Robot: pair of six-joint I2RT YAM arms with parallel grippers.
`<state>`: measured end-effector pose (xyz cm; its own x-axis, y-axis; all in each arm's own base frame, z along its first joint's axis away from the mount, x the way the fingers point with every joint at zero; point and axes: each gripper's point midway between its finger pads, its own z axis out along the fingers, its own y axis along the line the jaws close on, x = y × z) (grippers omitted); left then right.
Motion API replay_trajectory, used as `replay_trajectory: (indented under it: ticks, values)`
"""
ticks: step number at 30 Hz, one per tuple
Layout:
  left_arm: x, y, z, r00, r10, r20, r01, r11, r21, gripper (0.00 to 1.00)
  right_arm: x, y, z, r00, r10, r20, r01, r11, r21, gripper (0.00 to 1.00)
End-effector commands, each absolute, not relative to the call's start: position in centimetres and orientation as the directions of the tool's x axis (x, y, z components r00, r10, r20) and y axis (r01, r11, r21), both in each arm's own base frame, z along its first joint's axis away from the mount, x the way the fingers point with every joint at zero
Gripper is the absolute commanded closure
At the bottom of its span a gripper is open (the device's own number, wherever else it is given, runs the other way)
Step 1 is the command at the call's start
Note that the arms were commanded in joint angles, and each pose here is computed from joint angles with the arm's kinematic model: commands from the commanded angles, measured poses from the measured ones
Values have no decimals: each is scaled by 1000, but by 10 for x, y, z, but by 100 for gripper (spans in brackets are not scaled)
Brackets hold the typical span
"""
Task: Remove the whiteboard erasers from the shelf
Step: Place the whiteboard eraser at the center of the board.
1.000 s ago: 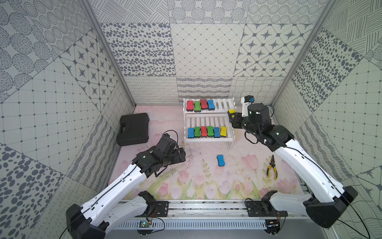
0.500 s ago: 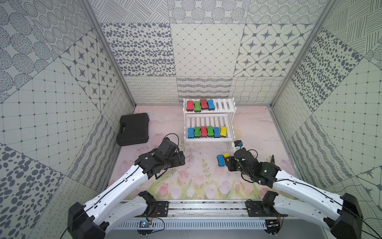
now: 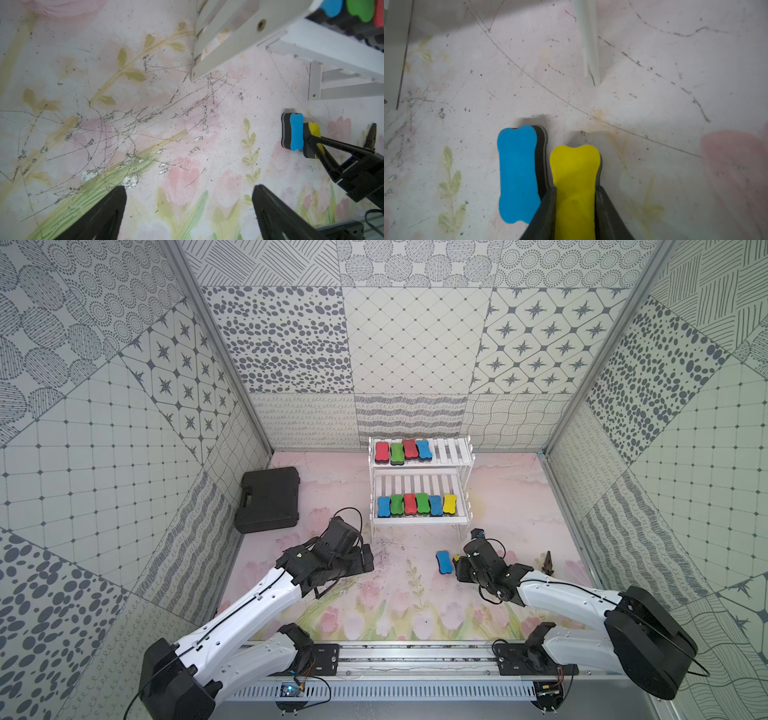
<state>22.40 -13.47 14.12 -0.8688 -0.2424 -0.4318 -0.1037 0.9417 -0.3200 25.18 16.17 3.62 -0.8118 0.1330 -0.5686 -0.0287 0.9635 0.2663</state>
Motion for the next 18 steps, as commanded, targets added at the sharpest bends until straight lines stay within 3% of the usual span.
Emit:
replay_trajectory:
  ticks: [1, 8, 18]
  values:
    - [227, -139, 143, -869, -243, -432, -96, 937, -335, 1, 260, 167, 37, -804, 132, -580, -45, 959, 280, 65]
    - [228, -141, 144, -873, -240, -425, -92, 937, -338, 0, 254, 159, 40, -808, 151, -570, -15, 961, 276, 48]
    - [226, -147, 135, -881, -246, -404, -92, 927, -363, 0, 240, 154, 123, -761, 186, -621, -61, 933, 355, 47]
